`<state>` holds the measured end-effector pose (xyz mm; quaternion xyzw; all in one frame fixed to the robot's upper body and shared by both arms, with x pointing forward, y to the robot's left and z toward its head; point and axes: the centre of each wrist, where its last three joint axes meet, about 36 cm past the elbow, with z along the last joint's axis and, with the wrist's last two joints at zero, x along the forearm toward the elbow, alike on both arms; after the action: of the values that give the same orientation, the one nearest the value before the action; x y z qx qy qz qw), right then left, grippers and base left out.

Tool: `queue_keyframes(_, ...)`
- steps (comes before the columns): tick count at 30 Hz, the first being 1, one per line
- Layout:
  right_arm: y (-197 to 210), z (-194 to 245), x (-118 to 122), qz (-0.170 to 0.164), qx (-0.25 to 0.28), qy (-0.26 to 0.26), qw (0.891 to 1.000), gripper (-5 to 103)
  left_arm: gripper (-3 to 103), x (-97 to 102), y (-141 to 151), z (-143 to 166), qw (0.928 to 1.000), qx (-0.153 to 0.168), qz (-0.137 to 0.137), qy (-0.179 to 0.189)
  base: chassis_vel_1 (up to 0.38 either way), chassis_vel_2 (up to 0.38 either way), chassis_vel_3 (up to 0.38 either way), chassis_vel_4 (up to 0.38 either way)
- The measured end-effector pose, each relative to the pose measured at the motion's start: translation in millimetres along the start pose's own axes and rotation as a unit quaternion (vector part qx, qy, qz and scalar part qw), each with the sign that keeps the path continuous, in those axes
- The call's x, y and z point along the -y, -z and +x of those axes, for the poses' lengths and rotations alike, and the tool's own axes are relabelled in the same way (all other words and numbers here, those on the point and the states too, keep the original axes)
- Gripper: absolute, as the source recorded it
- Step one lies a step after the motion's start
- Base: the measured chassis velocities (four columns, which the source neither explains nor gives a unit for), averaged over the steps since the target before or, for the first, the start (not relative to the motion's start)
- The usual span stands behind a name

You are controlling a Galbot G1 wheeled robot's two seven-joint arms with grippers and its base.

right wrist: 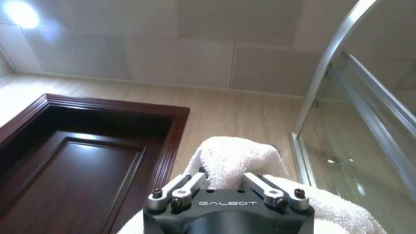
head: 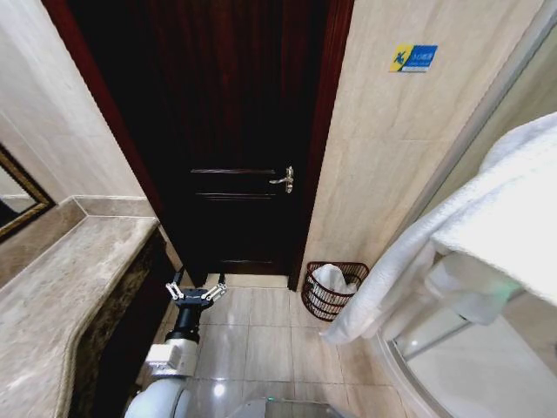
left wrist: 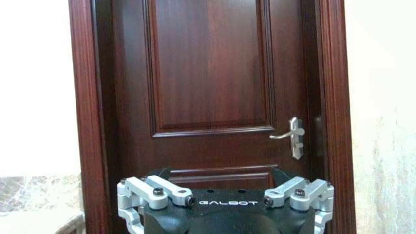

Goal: Discard the used towel into the hamper.

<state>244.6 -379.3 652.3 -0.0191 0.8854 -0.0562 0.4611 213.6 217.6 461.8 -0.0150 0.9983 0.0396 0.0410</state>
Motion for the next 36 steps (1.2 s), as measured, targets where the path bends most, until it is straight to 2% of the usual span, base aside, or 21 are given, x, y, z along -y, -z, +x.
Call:
queue_keyframes(19,-1,6,0,0.001,0.007,-0.01,1.0,14,100,0.0,0,0,1.0,0.0,0.0,0.0,-0.172,0.168,0.164,-0.161)
queue_keyframes(22,-5,6,-2,0.0,0.017,0.004,1.0,14,100,0.0,0,0,1.0,0.0,0.0,0.0,-0.046,0.048,0.025,-0.02)
queue_keyframes(36,-24,9,0,0.006,0.021,0.007,1.0,14,100,0.0,0,0,1.0,0.0,0.0,0.0,0.0,0.0,0.0,0.0)
